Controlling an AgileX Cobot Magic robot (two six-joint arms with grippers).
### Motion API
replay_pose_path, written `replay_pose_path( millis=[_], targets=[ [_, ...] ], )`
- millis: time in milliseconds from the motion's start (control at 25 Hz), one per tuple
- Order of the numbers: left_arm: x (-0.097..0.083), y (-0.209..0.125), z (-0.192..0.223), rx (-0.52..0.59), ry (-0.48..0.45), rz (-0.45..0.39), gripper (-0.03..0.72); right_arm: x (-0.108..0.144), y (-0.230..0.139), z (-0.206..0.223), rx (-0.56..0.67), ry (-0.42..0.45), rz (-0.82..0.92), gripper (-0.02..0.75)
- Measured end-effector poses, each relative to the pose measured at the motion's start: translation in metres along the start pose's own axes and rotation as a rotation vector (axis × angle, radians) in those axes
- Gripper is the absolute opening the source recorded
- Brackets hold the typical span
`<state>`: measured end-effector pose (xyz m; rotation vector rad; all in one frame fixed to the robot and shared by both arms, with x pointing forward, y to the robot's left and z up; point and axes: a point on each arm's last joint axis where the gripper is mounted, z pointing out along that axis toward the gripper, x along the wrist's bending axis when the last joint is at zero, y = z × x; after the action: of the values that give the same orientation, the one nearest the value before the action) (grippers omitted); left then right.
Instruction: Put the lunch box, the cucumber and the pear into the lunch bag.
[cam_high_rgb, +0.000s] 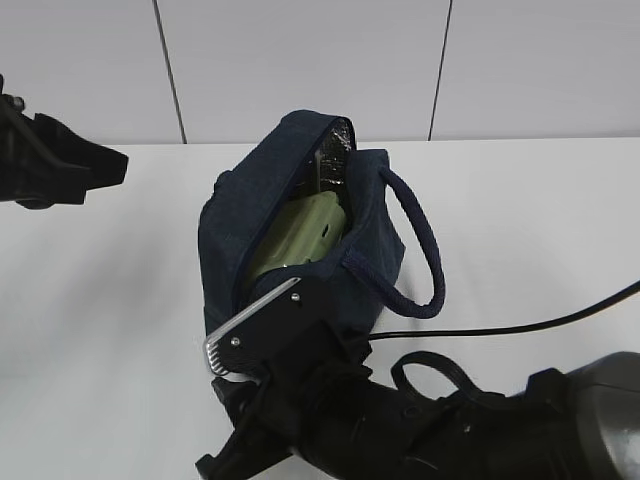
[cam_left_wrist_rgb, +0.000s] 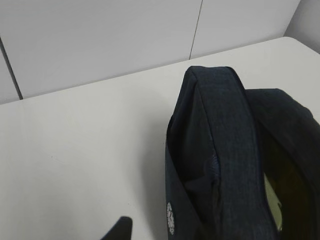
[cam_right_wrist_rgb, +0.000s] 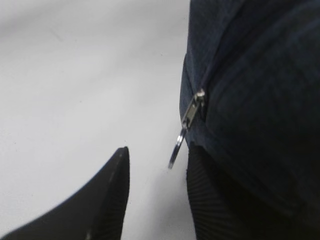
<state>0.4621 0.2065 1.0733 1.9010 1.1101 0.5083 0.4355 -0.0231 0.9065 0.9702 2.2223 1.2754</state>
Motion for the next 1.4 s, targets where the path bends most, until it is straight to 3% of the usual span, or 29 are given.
replay_pose_path(
  millis=[240,640,760,920,1240,1400],
  targets=[
    [0.0,0.0,0.0,0.0,0.0,0.0,0.242,0.002,0.011,0.003,-0.031,0.005,0.008,0.305],
    [0.0,0.0,0.0,0.0,0.0,0.0,0.242,0.002,-0.001,0.01,0.013,-0.001,0.004,0.298],
    [0.0,0.0,0.0,0.0,0.0,0.0,0.242,0.002,0.0,0.01,0.007,-0.004,0.005,0.211],
    [0.0,0.0,0.0,0.0,0.0,0.0,0.242,0.0,-0.001,0.01,0.01,-0.029,0.031,0.018],
    [0.0,0.0,0.0,0.001,0.0,0.0,0.242,-0.002,0.002,0.008,0.009,-0.042,0.021,0.0],
    [0.0,0.0,0.0,0.001,0.0,0.001,0.242,-0.001,0.023,-0.008,-0.039,-0.021,-0.011,0.0]
  ],
)
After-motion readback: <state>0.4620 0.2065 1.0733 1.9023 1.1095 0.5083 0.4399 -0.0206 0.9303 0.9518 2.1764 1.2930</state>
